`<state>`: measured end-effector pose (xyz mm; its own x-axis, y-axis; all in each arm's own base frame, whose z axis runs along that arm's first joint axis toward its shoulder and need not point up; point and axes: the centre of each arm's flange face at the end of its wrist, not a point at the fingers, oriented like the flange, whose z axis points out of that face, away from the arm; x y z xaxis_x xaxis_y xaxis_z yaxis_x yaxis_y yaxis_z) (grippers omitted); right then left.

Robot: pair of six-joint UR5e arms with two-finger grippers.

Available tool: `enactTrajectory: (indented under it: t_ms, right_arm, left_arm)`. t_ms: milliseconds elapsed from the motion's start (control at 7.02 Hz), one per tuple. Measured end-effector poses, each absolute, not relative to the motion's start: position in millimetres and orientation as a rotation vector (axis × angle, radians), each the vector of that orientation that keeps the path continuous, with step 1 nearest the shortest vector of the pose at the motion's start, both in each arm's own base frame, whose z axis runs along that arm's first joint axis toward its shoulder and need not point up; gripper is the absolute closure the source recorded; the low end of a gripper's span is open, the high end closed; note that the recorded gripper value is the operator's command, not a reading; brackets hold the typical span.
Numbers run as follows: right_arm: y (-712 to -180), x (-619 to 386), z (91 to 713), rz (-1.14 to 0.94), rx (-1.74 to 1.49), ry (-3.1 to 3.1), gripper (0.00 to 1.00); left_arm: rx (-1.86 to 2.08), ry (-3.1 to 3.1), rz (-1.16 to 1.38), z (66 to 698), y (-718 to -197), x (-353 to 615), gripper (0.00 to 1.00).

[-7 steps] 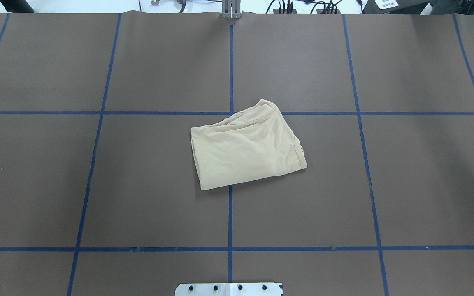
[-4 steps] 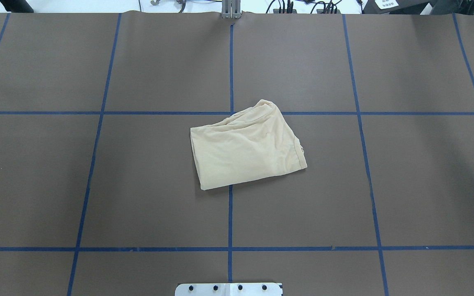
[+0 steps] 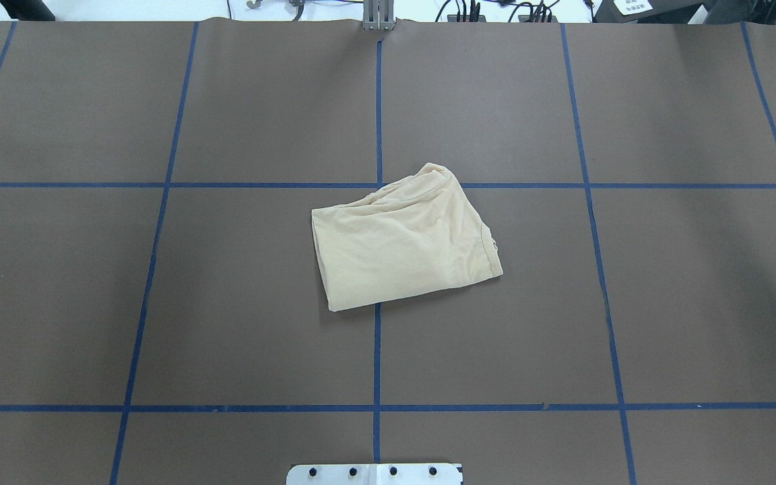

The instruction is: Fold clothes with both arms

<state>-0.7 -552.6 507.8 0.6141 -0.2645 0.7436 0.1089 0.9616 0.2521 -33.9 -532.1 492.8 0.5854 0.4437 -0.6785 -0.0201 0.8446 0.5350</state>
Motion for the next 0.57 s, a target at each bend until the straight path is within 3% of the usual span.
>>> enactTrajectory:
  t_ms: [570]
  right_arm:
    - [-552.1, -0.9, 508.2, -0.217, 0.189, -0.884, 0.00]
  left_arm:
    - [0.517, 0.912, 0.287, 491.4, -532.4, -34.0, 0.00]
